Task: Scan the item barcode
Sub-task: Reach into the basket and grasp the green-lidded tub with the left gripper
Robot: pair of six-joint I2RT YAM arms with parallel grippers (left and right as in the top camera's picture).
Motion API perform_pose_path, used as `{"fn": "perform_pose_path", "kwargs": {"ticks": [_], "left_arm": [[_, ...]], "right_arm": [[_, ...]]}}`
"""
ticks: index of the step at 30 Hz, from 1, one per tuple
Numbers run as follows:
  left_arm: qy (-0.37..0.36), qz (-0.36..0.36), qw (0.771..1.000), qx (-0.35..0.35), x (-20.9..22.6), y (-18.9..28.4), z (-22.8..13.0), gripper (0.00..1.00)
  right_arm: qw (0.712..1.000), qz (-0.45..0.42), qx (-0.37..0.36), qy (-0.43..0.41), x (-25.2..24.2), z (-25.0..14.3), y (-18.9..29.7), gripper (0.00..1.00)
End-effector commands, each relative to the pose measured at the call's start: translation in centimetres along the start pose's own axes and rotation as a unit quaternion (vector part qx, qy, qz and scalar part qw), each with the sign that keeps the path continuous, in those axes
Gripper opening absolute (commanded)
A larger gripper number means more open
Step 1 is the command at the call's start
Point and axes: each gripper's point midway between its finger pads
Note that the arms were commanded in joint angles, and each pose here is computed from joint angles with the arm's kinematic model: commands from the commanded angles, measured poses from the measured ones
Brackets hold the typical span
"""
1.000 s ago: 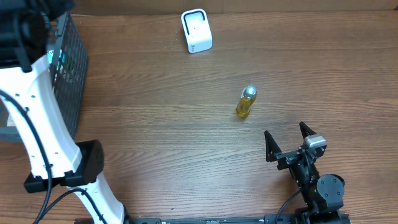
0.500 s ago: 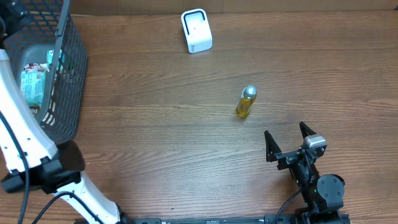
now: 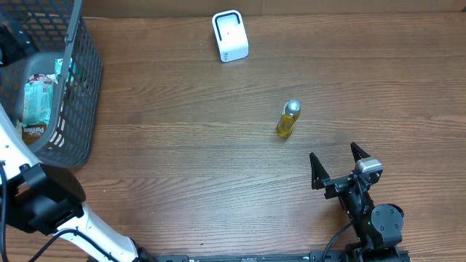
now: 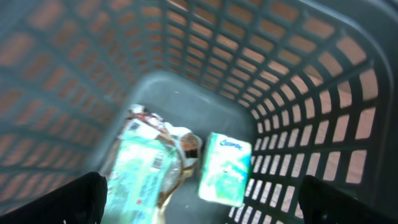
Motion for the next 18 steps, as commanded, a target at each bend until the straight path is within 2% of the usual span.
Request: {"fn": "perform_pose_path", "kwargs": {"ticks": [1, 18], "left_arm": [[-0.03, -0.043, 0.998, 0.028, -1.4, -2.6, -2.1, 0.99], [-0.06, -0.061, 0.996, 0.022, -2.5, -8.6, -5.4, 1.0]], "right_arm": [[1.0, -0.005, -0.001, -0.001, -0.2, 0.0, 0.0, 1.0], [1.0, -0.005, -0.001, -0.001, -0.2, 0.0, 0.0, 1.0]]}}
Point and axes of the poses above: each gripper's point midway between its finger pads, its own y axis back along the fingers, its own x axis along the line the jaws close on, z = x × y, and after that the axes turned 8 degrees about y, right-handed
